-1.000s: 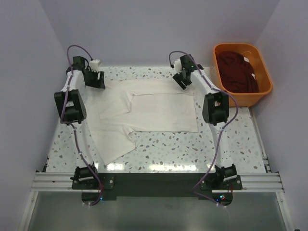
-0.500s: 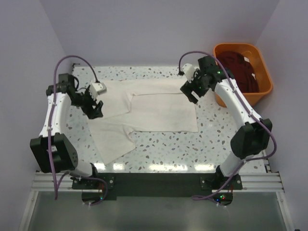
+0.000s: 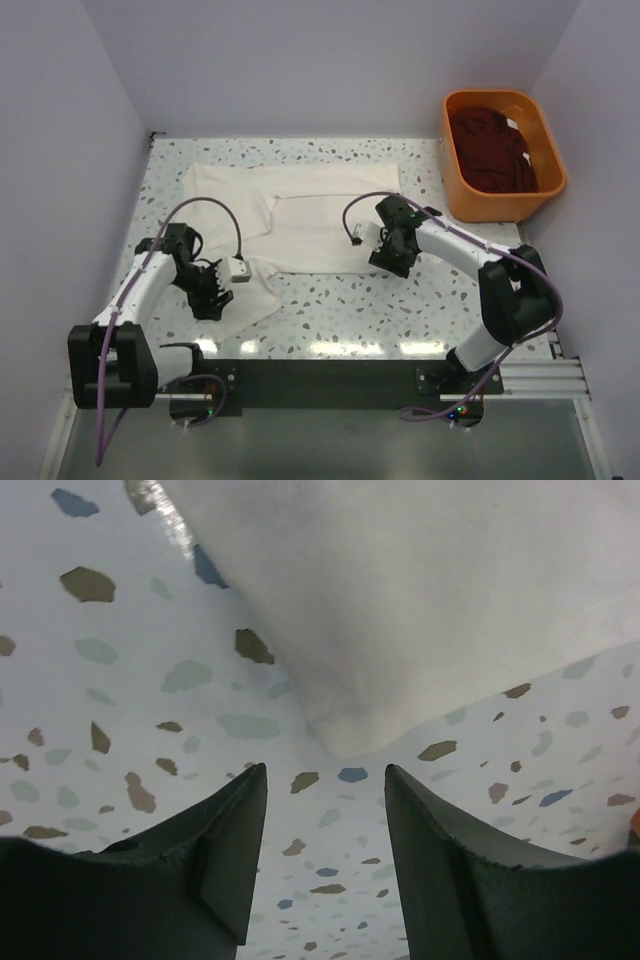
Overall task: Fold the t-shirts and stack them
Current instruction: Fold the tshirt
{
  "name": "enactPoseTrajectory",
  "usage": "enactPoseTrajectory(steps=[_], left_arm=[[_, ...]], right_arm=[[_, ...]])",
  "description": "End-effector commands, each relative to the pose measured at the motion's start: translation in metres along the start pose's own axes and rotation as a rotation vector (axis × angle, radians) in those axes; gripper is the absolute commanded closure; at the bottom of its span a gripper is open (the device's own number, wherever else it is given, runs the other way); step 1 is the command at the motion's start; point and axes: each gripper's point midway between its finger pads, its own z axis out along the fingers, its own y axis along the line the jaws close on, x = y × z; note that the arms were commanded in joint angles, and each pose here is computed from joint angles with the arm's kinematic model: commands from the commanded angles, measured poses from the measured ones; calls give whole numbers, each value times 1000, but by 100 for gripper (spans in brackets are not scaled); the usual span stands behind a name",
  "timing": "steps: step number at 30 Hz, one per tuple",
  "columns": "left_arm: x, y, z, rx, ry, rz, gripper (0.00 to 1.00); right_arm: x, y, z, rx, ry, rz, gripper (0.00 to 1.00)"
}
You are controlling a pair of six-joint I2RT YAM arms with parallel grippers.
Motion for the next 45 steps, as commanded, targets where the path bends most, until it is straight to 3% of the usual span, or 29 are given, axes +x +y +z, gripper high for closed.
enactPoseTrajectory(steps=[1,19,24,28,32,35,38,41,42,44,45], left_arm=[[10,6,8,-46,51,40,37],[24,2,29,-32,104,28,38],[26,10,34,-55,124,27,29],[36,14,39,-81,193,63,30],[44,21,46,-126,241,107,35],[49,24,52,-144,280,147,40],[54,22,54,-137,299,155,56],[46,17,47,-104,291,145,77],[41,17,42,-100,280,135,89],[22,25,22,-124,242,109,99],[13,27,15,-130,209,99,100]], right_arm=[[-14,-26,10,98,-29,-31,47],[1,-12,40,57,16,-41,59],[5,-8,56,47,52,-49,74],[4,-10,54,54,55,-43,95],[3,-12,53,60,60,-29,100],[2,-12,52,58,64,-26,100],[0,-12,50,49,62,-19,100],[-4,-12,44,35,57,-17,100],[-5,-12,41,28,51,-19,100],[-7,-10,30,13,43,-26,100],[-8,-10,27,11,40,-31,100]])
